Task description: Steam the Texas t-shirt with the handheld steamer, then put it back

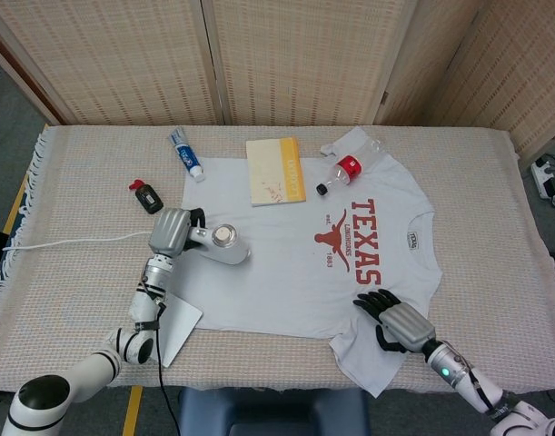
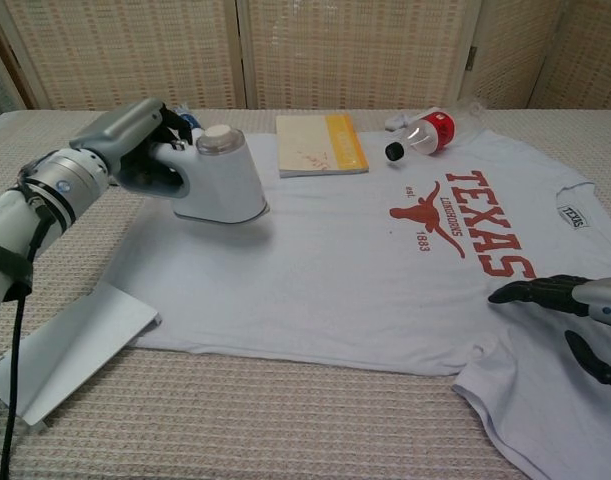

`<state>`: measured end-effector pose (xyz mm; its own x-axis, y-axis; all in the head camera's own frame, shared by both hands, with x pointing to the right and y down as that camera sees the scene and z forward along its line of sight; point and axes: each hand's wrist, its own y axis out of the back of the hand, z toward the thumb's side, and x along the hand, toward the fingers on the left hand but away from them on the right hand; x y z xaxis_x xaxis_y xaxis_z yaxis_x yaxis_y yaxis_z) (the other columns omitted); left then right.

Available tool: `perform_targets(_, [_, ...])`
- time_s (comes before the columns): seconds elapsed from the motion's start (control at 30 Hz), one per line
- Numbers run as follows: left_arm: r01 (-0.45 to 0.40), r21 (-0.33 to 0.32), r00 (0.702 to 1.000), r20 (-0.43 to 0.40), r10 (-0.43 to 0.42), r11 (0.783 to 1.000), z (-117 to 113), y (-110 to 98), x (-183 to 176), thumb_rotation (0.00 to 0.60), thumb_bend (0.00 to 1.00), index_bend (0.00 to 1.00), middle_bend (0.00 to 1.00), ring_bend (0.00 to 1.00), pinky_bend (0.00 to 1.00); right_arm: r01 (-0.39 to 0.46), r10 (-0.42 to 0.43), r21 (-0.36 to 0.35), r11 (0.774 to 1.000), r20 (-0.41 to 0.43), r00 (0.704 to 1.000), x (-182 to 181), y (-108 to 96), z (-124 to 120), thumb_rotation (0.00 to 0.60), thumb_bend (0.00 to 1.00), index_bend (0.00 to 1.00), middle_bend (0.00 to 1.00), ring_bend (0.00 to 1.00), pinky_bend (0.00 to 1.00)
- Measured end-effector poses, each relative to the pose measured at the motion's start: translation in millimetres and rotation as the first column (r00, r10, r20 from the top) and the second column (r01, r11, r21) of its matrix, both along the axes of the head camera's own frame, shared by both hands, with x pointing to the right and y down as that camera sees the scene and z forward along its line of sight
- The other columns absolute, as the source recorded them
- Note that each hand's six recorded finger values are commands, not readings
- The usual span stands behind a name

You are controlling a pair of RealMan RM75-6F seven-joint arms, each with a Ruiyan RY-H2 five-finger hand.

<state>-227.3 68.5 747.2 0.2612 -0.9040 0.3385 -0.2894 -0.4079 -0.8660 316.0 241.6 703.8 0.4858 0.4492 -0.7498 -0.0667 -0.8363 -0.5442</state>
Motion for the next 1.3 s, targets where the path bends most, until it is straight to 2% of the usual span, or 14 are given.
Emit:
perform_targets(0.2, [-0.107,0.017,0.994,-0.005,0.107,0.994,2,25,46,0.6,0.35,0.91,1.0,0.88,0.7,-0.011,0.011,0.0,1.0,-0.004,1.0,3,0,-1,0.421,0.87,0.0,0.02,0.0,0.0])
perform_targets(0.3, [-0.143,0.032,0.99,0.004,0.143,0.989,2,34,57,0.6,0.35,0.91,1.0,0.88,0.7,-0.013,0.013,-0.002,1.0,-0.004,1.0,4,0,0,0.416,0.87,0.0,0.02,0.0,0.0])
perform_targets(0.57, [-0.175,0.052,0.984,0.047,0.173,0.983,7,49,53,0.6,0.35,0.91,1.0,0.88,0.7,-0.009,0.009,-0.004,1.0,0.0,1.0,2,0,1,0.42,0.87,0.0,0.02,0.0,0.0])
perform_targets(0.77, [-0.151,0.04,0.986,0.08,0.147,0.988,13,53,28,0.6,0.35,0.91,1.0,0.88,0.7,-0.003,0.003,-0.004,1.0,0.002,1.0,1,0,1,0.42,0.87,0.0,0.02,0.0,0.0])
perform_targets(1.07, [-0.059,0.037,0.986,0.161,0.053,0.998,16,46,-36,0.6,0.35,0.91,1.0,0.88,0.7,0.005,-0.005,0.002,1.0,0.004,1.0,-3,-2,0,0.422,0.87,0.0,0.02,0.0,0.0])
perform_targets(1.17, [-0.015,0.04,0.98,0.199,0.007,0.999,16,41,-63,0.6,0.35,0.91,1.0,0.88,0.7,0.002,-0.002,0.01,1.0,0.01,1.0,-5,-3,-2,0.419,0.87,0.0,0.02,0.0,0.0])
perform_targets(1.3, [0.082,0.06,0.968,0.232,-0.094,0.995,10,31,-106,0.6,0.35,0.91,1.0,0.88,0.7,-0.001,0.001,0.012,1.0,0.01,1.0,-4,-4,-3,0.422,0.87,0.0,0.02,0.0,0.0])
